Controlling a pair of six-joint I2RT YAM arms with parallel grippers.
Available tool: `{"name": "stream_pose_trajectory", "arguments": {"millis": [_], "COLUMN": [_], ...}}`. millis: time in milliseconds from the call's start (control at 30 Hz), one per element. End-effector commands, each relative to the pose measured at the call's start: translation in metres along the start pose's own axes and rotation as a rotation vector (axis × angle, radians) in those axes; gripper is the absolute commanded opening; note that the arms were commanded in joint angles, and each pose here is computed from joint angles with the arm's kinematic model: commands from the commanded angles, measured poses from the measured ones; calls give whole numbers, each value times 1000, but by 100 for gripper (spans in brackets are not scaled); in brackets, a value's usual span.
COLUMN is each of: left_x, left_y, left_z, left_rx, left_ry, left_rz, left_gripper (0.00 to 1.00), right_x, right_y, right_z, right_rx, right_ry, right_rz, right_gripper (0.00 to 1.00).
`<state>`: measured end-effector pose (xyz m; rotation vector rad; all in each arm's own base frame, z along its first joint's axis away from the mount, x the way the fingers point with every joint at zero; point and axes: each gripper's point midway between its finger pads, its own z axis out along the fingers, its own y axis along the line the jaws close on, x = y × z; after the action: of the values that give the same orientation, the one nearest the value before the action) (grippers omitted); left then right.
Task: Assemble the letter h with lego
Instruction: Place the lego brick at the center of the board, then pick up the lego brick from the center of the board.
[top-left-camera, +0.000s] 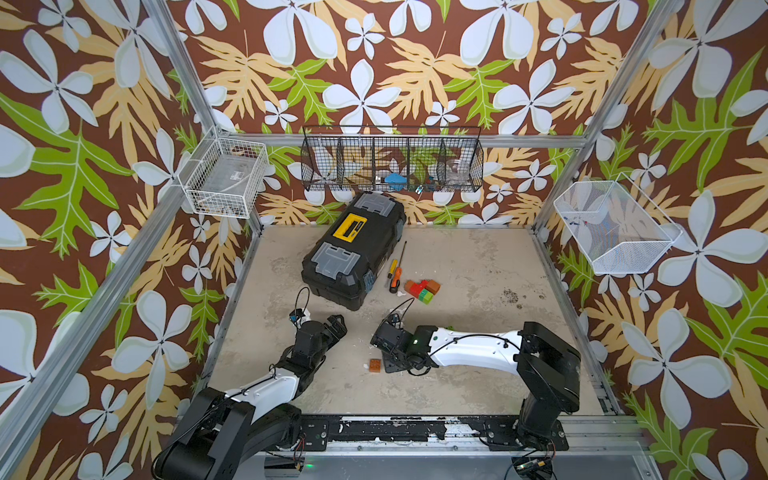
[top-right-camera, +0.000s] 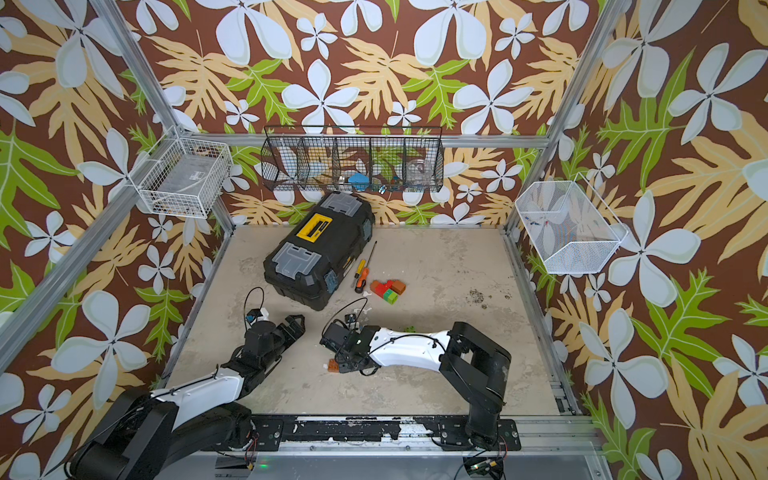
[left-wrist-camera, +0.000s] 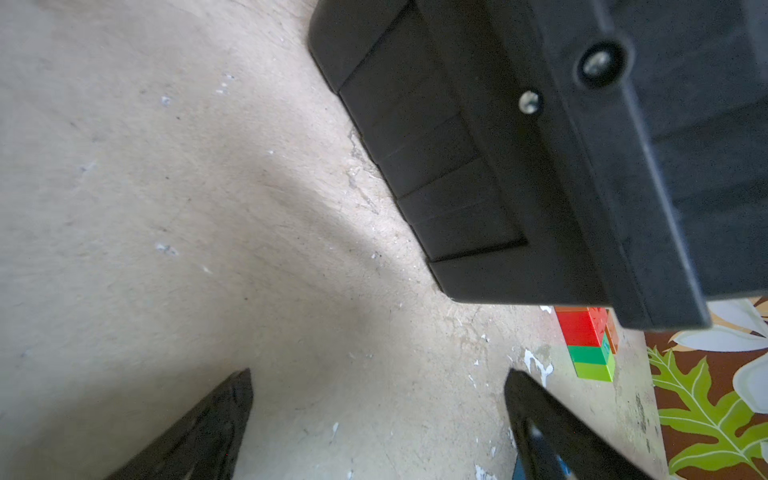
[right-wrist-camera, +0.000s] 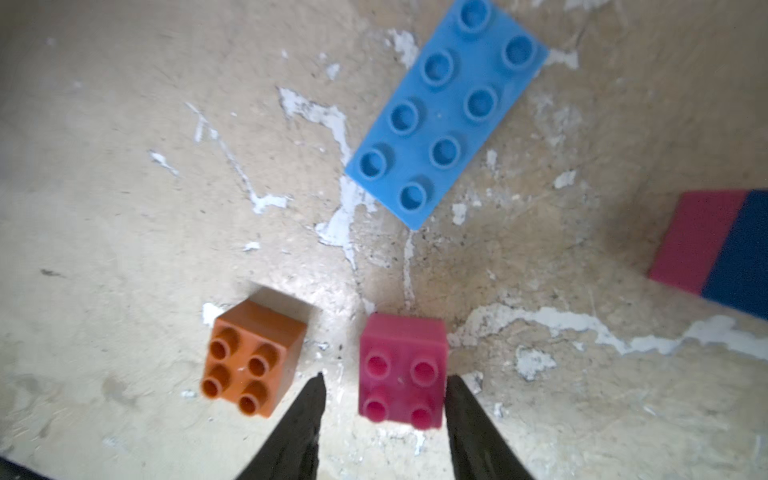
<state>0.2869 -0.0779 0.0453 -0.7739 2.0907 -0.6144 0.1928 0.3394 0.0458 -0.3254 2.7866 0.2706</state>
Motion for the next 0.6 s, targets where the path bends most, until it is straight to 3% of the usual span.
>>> {"name": "stream_pose_trajectory", "arguments": {"millis": [0, 233, 367, 567], "left_x": [16, 17, 15, 17], "left_y": [13, 4, 1, 3], "left_z": [-1, -3, -7, -5], "left_rx": [-47, -3, 26, 14], "left_ry": [74, 89, 70, 80], "left_rz": [16, 70, 68, 69], "left_gripper": [99, 100, 100, 100], "right_x": [1, 4, 3, 13], "right_y": [5, 57, 54, 58], "right_z": [-14, -13, -1, 18], "right_rx": [-2, -228, -121, -106], "right_ry": [-4, 41, 44, 91], "right_rz": [-34, 64, 69, 61], "right_gripper": [50, 48, 48, 49]}}
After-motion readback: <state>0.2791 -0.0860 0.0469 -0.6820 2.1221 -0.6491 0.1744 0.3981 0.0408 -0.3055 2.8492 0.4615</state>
